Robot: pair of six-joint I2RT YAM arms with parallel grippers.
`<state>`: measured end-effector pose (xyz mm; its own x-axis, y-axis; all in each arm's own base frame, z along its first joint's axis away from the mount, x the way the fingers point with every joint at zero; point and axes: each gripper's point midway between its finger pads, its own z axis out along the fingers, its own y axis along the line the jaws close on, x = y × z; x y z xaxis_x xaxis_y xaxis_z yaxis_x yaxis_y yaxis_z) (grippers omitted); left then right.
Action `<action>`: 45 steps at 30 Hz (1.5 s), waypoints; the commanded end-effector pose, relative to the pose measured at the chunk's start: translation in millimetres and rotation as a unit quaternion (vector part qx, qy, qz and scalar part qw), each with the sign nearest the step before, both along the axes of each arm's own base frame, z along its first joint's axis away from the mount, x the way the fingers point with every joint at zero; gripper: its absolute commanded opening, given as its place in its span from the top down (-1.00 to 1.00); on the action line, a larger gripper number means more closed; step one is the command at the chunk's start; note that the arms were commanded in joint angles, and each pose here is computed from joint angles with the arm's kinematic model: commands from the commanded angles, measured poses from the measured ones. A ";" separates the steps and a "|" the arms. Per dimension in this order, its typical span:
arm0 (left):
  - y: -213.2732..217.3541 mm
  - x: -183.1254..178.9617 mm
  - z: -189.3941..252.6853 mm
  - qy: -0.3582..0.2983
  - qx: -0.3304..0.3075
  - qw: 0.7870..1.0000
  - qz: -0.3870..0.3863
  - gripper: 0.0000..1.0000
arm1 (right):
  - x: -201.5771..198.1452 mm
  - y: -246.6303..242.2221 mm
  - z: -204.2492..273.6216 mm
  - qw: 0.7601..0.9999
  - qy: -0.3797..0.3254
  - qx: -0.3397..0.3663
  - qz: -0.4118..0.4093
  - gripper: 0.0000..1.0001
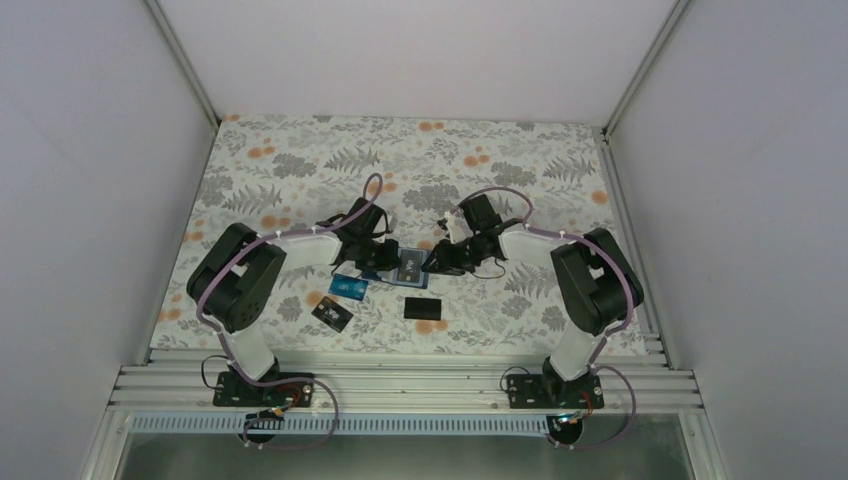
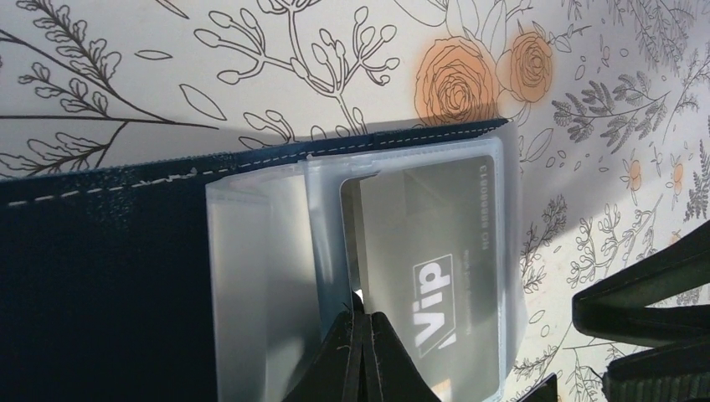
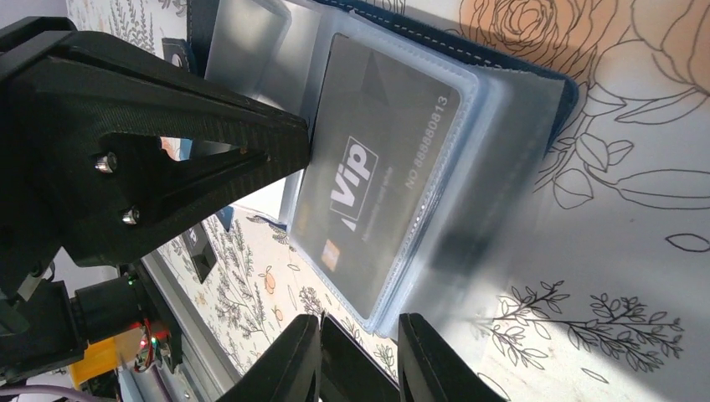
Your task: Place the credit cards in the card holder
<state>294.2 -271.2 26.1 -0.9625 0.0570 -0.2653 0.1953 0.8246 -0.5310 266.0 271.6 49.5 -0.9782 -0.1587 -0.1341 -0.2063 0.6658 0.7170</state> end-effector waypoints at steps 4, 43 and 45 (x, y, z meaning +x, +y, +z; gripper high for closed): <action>-2.1 1.0 -11.2 -0.001 0.011 1.000 -0.007 0.95 | 3.5 11.2 0.6 1.000 0.007 0.021 0.009 0.45; -1.6 -6.1 -28.8 0.018 0.011 1.000 -0.007 0.95 | 6.4 12.9 -16.1 1.000 0.029 0.012 0.005 0.42; -1.1 -6.8 -30.1 0.020 0.012 1.000 -0.007 0.95 | 6.7 11.6 -15.2 1.000 0.027 0.008 0.003 0.42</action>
